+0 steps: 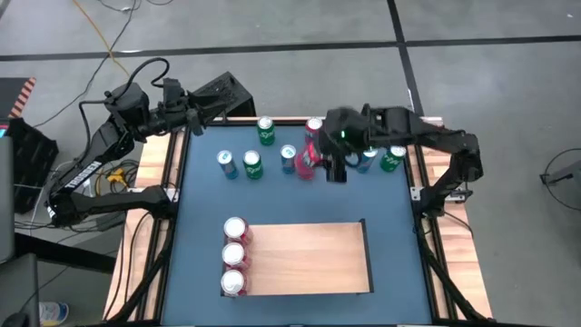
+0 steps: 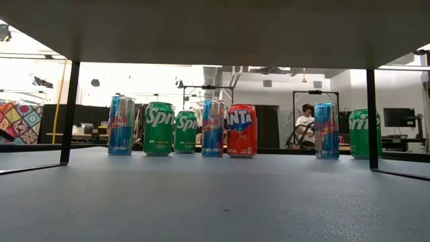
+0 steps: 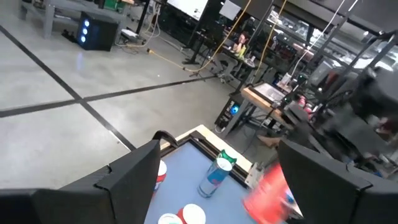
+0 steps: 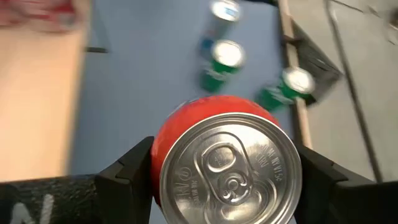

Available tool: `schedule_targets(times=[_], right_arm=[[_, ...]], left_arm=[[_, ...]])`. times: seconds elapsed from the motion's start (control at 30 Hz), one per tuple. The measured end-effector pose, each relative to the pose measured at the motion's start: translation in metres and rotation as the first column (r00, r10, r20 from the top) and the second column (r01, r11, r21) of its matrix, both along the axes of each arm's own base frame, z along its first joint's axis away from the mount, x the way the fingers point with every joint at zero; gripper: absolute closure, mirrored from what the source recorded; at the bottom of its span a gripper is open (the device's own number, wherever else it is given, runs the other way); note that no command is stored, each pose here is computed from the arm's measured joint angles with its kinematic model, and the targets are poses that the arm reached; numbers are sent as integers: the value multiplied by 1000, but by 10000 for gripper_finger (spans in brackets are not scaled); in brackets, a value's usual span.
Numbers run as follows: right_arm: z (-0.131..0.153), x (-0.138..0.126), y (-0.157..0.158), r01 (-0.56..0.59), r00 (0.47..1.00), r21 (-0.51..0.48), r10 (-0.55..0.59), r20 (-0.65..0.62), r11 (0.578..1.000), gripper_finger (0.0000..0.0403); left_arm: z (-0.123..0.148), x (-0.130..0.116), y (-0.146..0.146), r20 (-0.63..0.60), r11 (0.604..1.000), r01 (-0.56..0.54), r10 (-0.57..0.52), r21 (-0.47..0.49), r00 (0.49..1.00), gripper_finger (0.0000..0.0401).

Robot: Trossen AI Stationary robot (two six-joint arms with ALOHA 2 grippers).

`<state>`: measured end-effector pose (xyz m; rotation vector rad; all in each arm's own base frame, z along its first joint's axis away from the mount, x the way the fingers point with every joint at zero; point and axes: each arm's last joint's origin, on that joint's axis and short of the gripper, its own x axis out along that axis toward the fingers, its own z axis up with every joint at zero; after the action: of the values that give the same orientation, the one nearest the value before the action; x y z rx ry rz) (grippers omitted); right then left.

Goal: Place canned beverage on shelf
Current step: Put the right orange soda can on the shelf

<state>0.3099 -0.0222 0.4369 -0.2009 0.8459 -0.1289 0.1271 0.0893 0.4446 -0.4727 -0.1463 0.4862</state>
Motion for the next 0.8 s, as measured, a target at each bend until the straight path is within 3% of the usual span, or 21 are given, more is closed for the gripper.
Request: schedule_targets(times=[0.33, 0.57, 0.8], right_arm=[[-2, -2, 83, -148, 989, 109, 146, 22, 983, 142], [-2, -10, 114, -127, 992, 218, 123, 34, 968, 142], [-5, -21, 136, -71, 997, 307, 79, -14, 949, 142]], left_arm=[[-10, -5, -5, -57, 992, 27, -35, -122, 998, 92], [-11, -5, -5, -49, 987, 47, -55, -156, 997, 92], [-12, -3, -9, -41, 968, 159, -170, -195, 985, 92]])
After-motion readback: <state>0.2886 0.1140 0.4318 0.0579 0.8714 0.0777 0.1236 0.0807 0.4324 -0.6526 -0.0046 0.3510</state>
